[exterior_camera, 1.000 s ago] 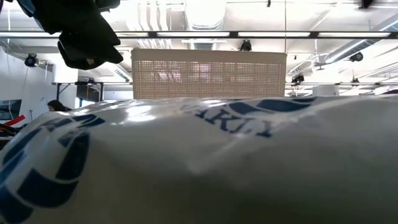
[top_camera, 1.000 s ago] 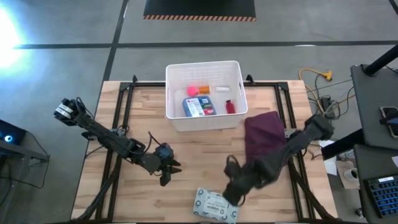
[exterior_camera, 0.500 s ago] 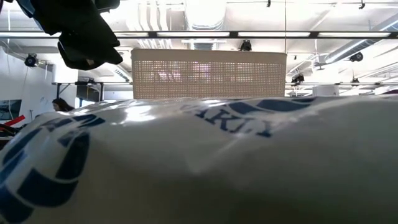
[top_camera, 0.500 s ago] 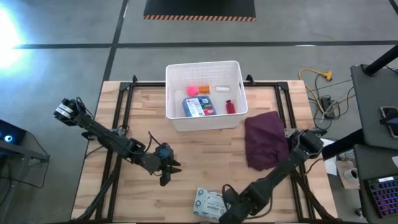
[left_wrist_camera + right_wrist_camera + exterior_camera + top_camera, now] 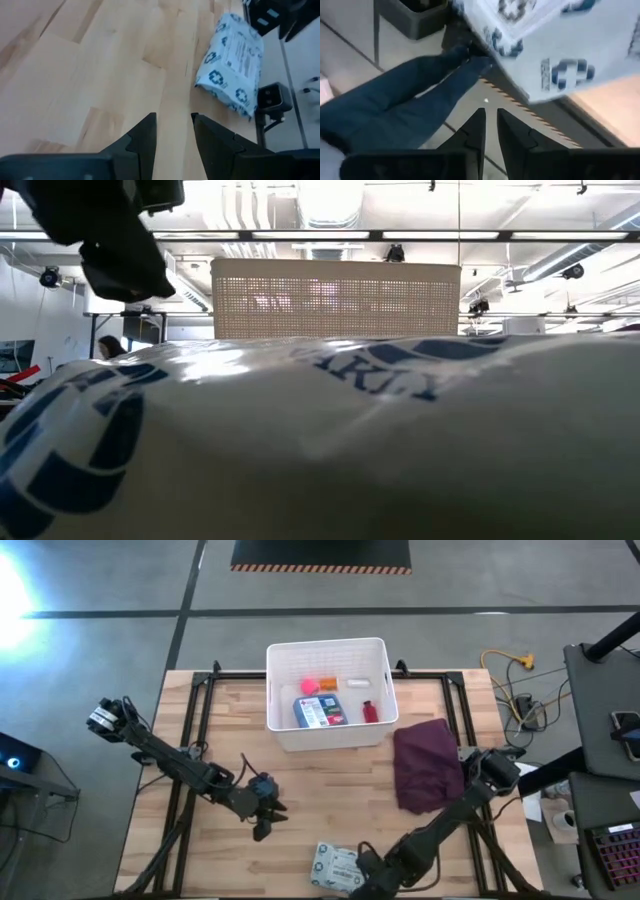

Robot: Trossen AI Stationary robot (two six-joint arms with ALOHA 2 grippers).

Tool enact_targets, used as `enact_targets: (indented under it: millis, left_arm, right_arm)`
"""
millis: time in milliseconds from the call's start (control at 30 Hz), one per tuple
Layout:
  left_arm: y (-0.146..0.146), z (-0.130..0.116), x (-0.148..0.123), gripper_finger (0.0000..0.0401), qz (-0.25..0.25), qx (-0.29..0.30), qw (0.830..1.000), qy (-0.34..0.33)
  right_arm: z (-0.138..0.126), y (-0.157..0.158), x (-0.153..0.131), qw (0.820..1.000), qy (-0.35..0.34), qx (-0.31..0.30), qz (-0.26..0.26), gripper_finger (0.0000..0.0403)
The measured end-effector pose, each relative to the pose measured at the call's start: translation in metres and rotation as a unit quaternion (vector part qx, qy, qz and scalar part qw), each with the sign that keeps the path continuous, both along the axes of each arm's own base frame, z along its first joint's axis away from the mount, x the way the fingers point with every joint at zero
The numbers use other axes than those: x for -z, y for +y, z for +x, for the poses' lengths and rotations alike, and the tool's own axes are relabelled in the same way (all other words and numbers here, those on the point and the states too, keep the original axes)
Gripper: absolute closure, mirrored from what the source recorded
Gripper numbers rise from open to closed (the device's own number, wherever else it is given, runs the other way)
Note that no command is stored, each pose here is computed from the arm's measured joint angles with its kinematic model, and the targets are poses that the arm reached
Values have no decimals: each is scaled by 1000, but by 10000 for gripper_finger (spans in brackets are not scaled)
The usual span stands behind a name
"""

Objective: Pick & place medical supplies in basket/bin
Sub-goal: Put the light blue mailer bag into the white bin

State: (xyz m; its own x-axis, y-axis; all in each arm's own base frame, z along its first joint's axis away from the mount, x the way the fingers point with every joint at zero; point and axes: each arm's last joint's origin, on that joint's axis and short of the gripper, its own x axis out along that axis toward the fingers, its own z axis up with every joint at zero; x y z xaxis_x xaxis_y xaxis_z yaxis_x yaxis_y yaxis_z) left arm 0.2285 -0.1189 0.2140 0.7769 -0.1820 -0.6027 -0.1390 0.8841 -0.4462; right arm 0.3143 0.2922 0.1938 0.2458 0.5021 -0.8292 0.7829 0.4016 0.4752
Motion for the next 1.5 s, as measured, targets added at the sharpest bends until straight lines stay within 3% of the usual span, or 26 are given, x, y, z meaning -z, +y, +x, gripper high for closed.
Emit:
enact_targets:
  millis: [233,467,633,767,933,1067,1167,1300,1500]
  left_arm:
    - [2,-5,11,287,1,-5,1000,18]
    - [4,-7,16,287,-5,-13,1000,28]
    - [4,-7,16,287,-6,-12,1000,28]
    - [5,-9,19,287,-9,-23,999,43]
    - [14,-17,28,287,10,-147,986,80]
    - [26,-28,35,287,16,-307,947,94]
    - [34,-36,39,287,24,-392,916,82]
    - [44,-39,45,287,43,-429,900,65]
    - [59,-41,68,287,29,-440,896,48]
  right_arm:
    - [11,-30,29,999,-2,45,-26,364]
    - [43,-95,51,991,-70,97,-59,365]
    - [77,-150,38,970,-144,114,-159,365]
    - [91,-170,8,961,-188,104,-172,365]
    - [92,-166,-8,959,-209,85,-173,365]
    - [87,-167,-47,933,-241,114,-240,364]
    - [79,-176,-57,920,-207,129,-307,364]
    - [80,-196,-50,913,-163,137,-347,364]
    - [85,-213,-38,916,-143,120,-354,364]
